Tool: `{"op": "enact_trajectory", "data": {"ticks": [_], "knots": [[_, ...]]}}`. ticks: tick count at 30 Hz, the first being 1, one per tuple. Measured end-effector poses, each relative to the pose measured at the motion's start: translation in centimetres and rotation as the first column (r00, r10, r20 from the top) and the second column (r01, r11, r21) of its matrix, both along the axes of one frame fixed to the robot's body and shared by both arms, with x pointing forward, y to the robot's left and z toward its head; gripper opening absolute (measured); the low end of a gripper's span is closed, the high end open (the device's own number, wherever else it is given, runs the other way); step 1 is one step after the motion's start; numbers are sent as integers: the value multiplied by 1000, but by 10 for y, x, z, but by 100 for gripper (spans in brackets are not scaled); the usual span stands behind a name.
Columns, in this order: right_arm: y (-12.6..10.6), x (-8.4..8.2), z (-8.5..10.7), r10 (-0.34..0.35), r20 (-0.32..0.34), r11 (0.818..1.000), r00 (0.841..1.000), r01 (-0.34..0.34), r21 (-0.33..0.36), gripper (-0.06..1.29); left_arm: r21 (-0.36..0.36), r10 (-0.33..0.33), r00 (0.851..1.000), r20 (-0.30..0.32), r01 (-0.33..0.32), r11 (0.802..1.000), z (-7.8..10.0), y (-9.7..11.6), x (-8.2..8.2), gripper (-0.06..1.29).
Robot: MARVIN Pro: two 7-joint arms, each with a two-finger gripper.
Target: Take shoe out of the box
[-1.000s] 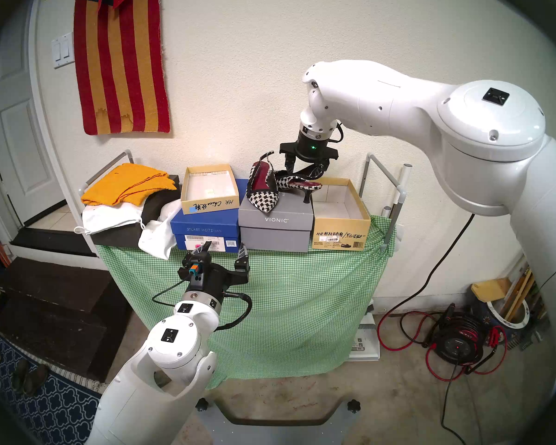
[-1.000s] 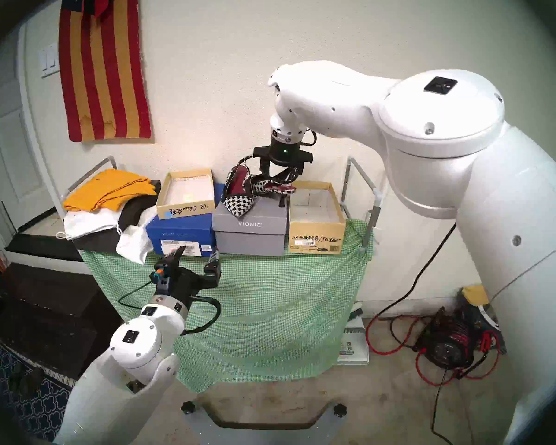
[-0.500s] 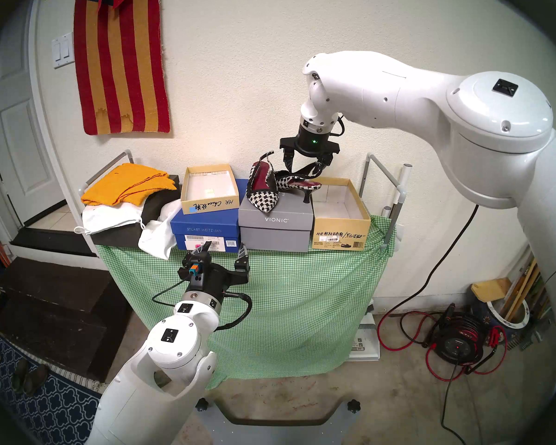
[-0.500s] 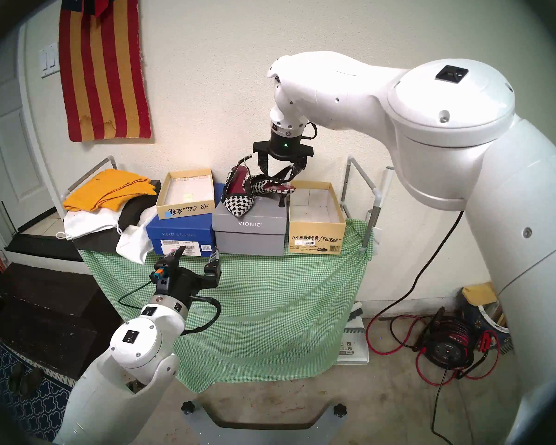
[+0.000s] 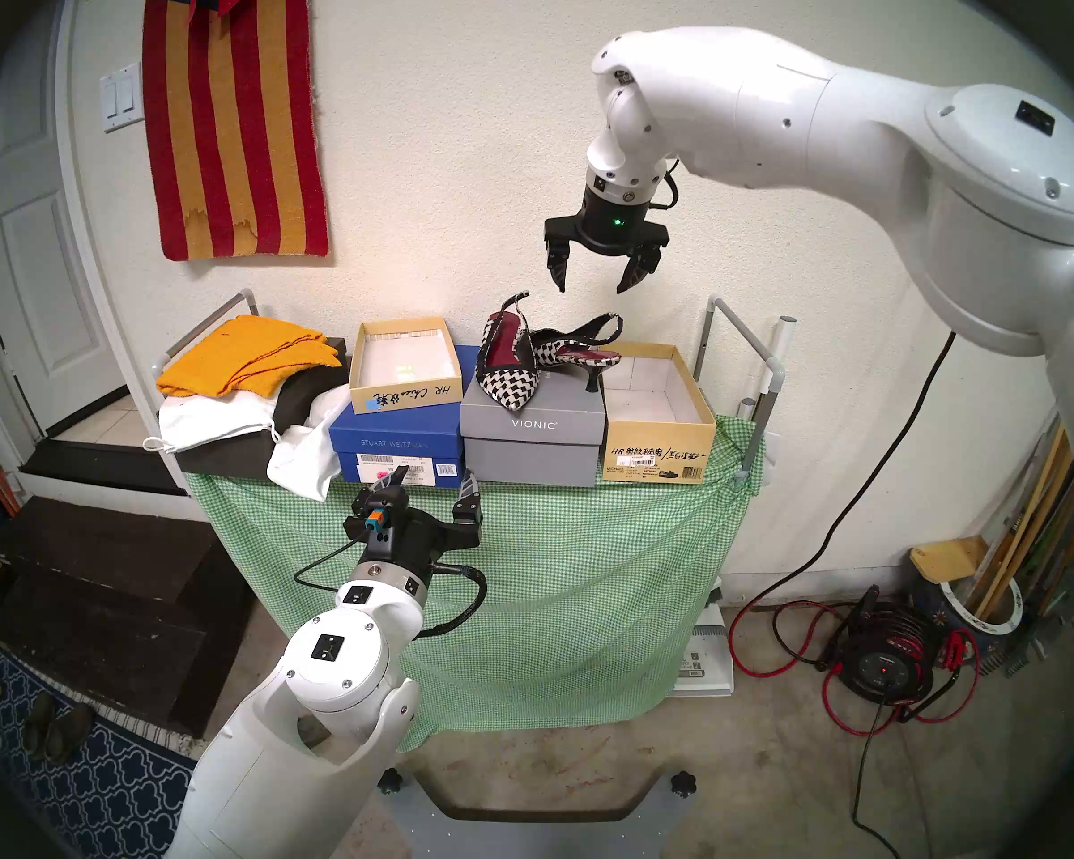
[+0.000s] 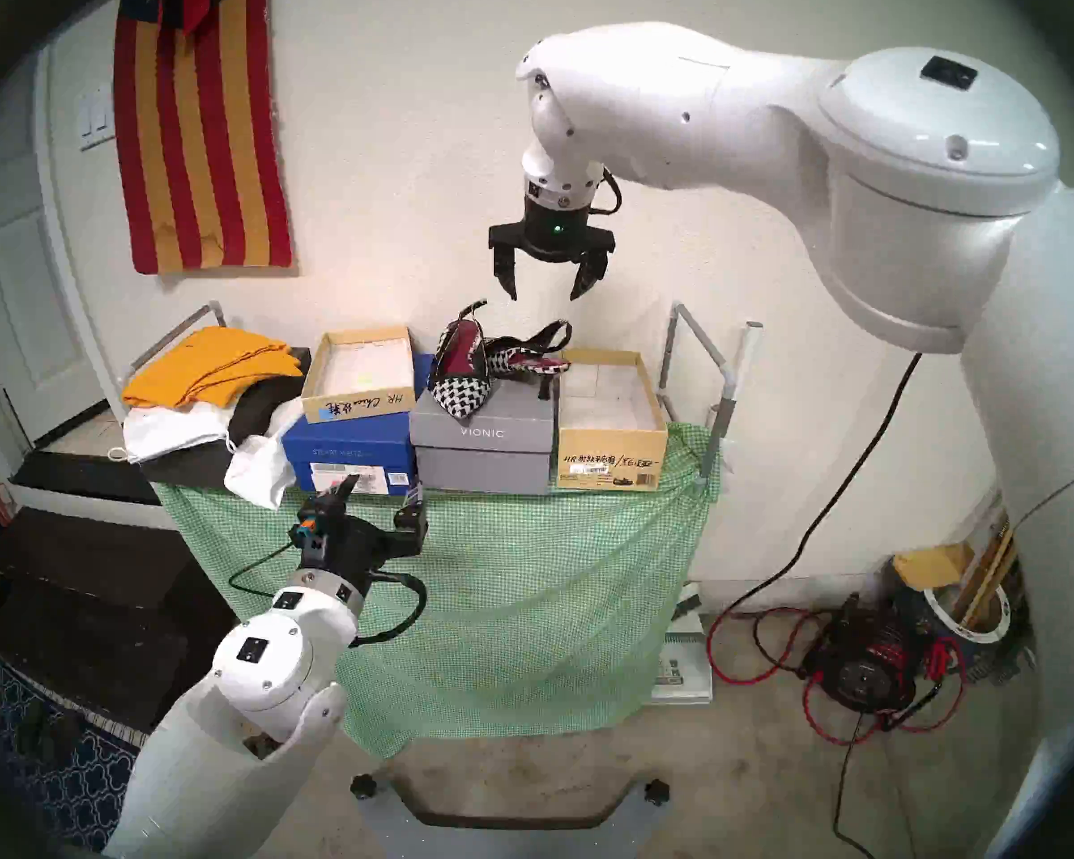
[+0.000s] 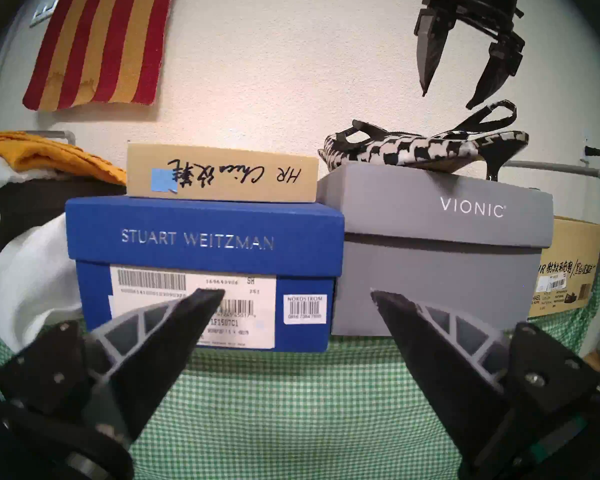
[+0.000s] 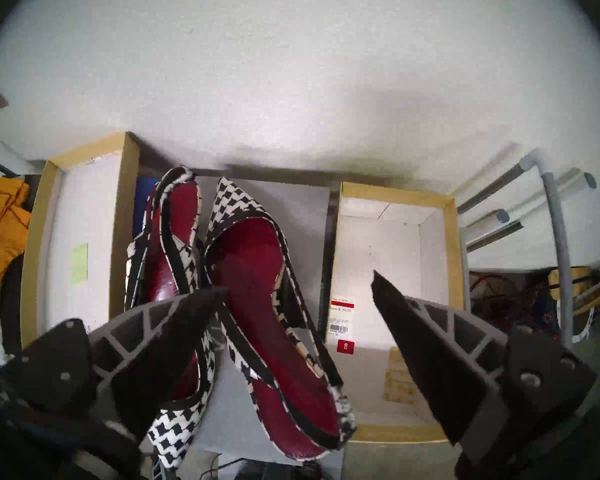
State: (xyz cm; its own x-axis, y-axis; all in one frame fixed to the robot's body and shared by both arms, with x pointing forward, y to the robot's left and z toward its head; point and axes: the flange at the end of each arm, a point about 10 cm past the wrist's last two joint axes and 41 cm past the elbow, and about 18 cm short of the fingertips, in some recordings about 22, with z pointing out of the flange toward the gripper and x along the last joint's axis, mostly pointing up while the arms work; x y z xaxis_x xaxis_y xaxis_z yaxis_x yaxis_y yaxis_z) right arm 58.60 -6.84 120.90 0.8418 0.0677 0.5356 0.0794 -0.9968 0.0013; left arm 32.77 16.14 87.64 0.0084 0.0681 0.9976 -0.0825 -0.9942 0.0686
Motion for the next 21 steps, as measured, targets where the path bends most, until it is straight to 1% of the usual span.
{"op": "enact_trajectory", "data": {"ticks": [5, 10, 14, 15, 19, 21], "knots": [[-15, -3, 12, -49, 63, 998, 997, 51, -41, 119, 0, 0, 1000, 0, 0, 1000, 0, 0, 0, 123], [-35, -8, 14, -80, 78, 994, 994, 86, -70, 119, 0, 0, 1000, 0, 0, 1000, 0, 0, 0, 123], [-47, -12, 7, -86, 55, 992, 995, 90, -84, 119, 0, 0, 1000, 0, 0, 1000, 0, 0, 0, 123], [-51, -15, 0, -80, 35, 992, 996, 83, -93, 119, 0, 0, 1000, 0, 0, 1000, 0, 0, 0, 123], [-61, -22, -15, -65, -16, 992, 998, 63, -111, 119, 0, 0, 1000, 0, 0, 1000, 0, 0, 0, 123], [-64, -26, -20, -59, -34, 992, 998, 54, -113, 119, 0, 0, 1000, 0, 0, 1000, 0, 0, 0, 123]]}}
